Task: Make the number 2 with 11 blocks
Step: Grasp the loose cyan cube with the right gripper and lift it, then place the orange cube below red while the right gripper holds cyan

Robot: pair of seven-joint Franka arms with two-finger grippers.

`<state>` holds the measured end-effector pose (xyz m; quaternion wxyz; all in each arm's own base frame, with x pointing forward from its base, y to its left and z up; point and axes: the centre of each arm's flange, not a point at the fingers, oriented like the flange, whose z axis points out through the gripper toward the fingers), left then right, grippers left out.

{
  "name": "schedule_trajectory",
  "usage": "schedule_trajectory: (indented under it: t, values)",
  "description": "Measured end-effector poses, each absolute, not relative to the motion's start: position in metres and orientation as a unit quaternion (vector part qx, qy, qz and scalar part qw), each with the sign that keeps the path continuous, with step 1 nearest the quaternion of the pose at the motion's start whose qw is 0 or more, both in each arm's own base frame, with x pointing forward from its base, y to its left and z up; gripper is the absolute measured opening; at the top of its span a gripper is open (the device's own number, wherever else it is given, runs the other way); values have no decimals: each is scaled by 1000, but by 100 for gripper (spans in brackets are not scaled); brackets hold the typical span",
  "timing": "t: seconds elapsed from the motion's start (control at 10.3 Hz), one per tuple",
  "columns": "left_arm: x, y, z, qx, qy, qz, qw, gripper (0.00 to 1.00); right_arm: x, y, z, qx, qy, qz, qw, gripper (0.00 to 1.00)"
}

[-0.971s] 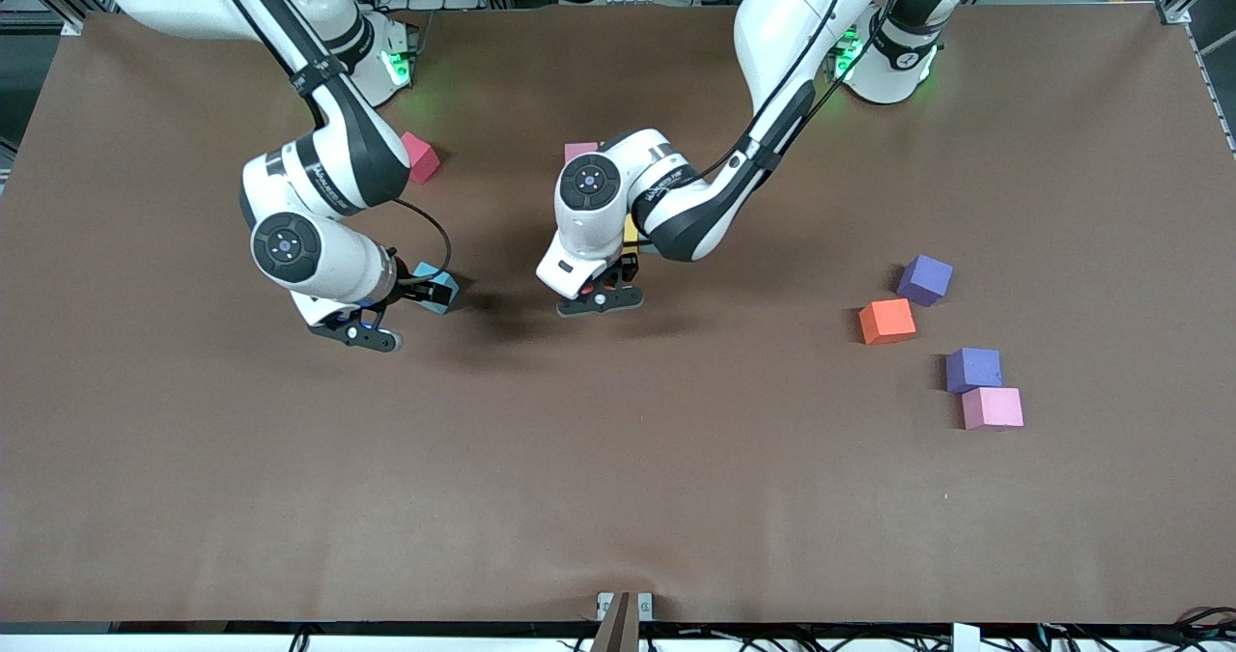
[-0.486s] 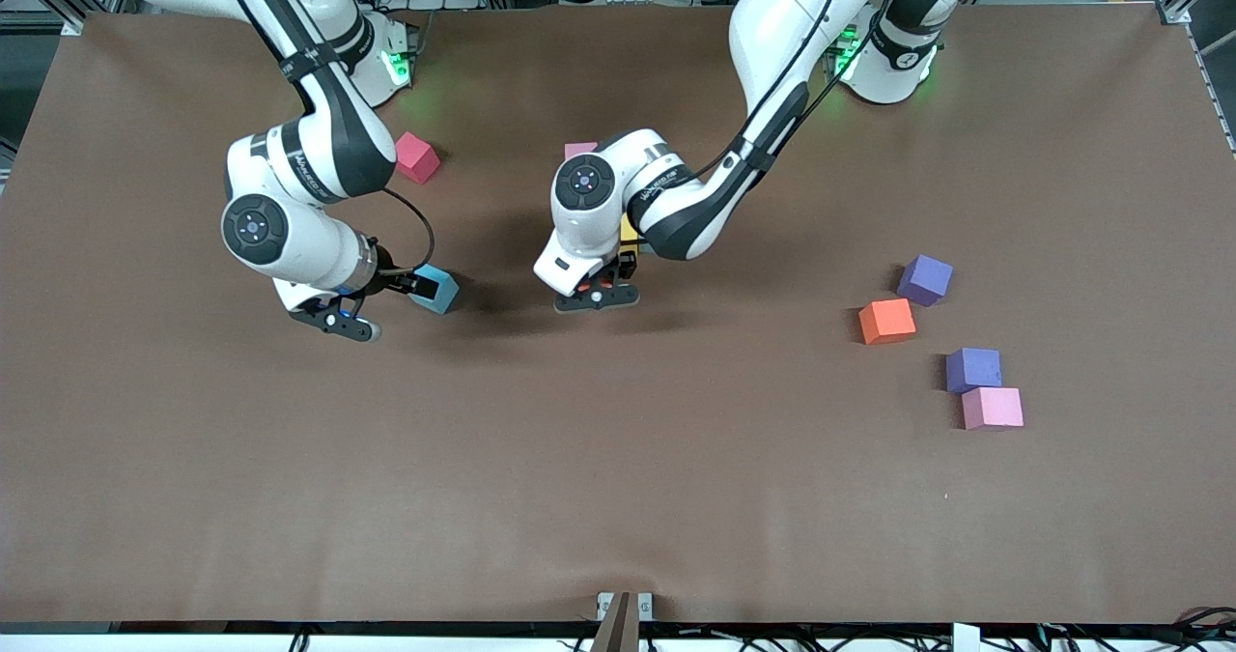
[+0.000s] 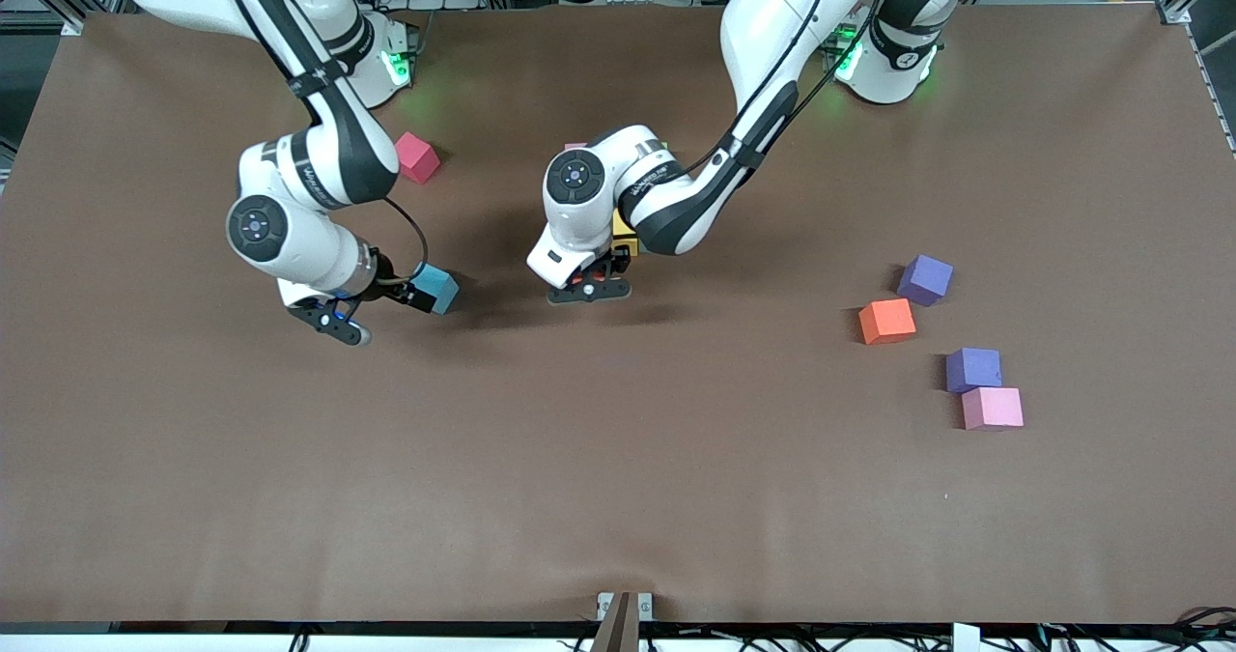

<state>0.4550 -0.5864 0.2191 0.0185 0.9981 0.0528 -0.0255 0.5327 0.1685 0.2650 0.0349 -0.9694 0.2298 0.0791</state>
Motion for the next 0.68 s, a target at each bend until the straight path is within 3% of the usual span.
schedule_trajectory:
  t: [0.39,0.68]
  values:
    - [445,-593,215,999,44,-28,16,57,514,178,224,-971,224,71,37,100]
    - [443,-594,214,999,43,-28,16,57,513,176,221,-972,223,71,33,100]
